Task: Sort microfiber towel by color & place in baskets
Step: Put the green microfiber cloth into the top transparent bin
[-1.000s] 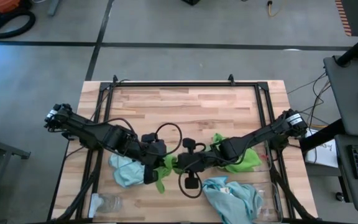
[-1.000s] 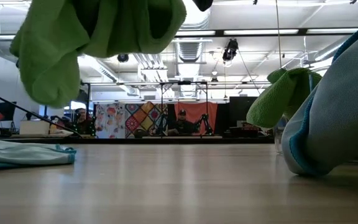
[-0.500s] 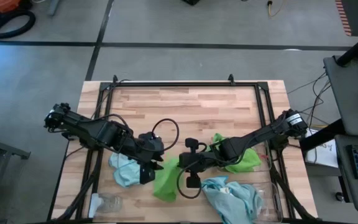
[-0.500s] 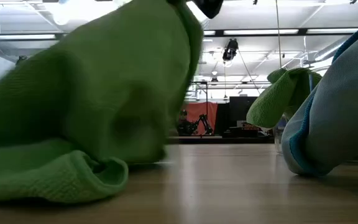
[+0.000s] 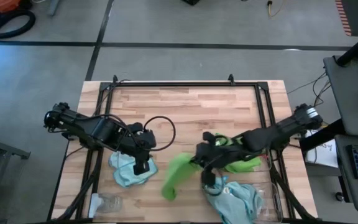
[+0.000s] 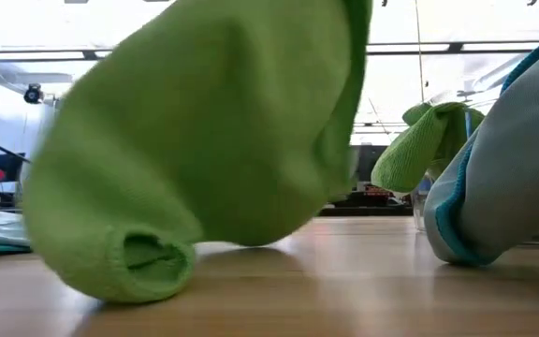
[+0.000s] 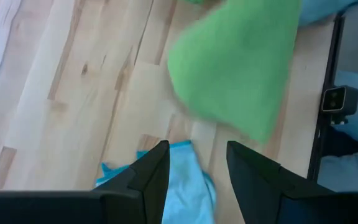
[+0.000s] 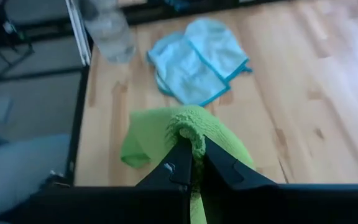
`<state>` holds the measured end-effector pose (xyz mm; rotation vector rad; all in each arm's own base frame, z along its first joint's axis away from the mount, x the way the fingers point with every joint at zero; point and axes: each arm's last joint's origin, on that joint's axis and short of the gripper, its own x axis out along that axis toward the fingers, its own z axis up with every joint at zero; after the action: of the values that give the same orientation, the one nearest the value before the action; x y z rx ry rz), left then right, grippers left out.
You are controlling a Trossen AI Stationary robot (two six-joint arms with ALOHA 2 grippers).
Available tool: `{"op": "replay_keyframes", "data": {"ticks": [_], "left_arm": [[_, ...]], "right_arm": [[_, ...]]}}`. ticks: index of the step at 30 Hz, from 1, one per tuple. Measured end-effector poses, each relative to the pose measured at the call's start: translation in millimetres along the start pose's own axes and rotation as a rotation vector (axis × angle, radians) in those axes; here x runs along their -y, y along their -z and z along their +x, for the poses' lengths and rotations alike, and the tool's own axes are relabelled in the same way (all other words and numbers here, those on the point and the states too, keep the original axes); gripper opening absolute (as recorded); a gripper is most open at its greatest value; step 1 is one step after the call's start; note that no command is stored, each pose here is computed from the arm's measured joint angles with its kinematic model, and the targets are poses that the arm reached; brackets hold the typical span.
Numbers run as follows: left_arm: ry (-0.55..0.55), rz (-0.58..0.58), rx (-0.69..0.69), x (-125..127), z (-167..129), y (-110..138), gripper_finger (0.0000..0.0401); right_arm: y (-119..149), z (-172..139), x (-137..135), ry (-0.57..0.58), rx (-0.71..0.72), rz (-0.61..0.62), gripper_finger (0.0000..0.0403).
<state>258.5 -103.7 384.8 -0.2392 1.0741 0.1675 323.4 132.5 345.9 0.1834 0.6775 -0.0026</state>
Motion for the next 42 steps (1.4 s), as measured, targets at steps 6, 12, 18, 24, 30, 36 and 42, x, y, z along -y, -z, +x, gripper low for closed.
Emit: {"op": "replay_keyframes", "data": {"ticks": [6, 12, 18, 24, 30, 36, 42], "left_arm": [[-0.002, 0.000, -0.001, 0, 0, 0, 0.0144], [-0.023, 0.004, -0.008, -2, 0, 1, 0.0144], [-0.070, 0.010, -0.004, -4, 0, 3, 0.0144], [-0.077, 0.013, -0.014, -5, 0, 4, 0.0144], [-0.103, 0.010, -0.048, -7, 0, 7, 0.0144], [-0.123, 0.004, -0.072, -9, 0, 9, 0.0144], [-0.125, -0.002, -0.075, -9, -1, 10, 0.0144]], "right_arm": [[-5, -48, -2, 0.033, 0.110, 0.038, 0.0009], [-3, -79, -4, 0.072, 0.185, 0.029, 0.0009], [-4, -110, -3, 0.117, 0.292, 0.026, 0.0009], [-3, -134, 2, 0.120, 0.343, 0.040, 0.0009], [-1, -151, 12, 0.121, 0.343, 0.039, 0.0009], [12, -165, 26, 0.163, 0.259, 0.012, 0.0009], [28, -185, 45, 0.211, 0.167, 0.088, 0.0009]]}}
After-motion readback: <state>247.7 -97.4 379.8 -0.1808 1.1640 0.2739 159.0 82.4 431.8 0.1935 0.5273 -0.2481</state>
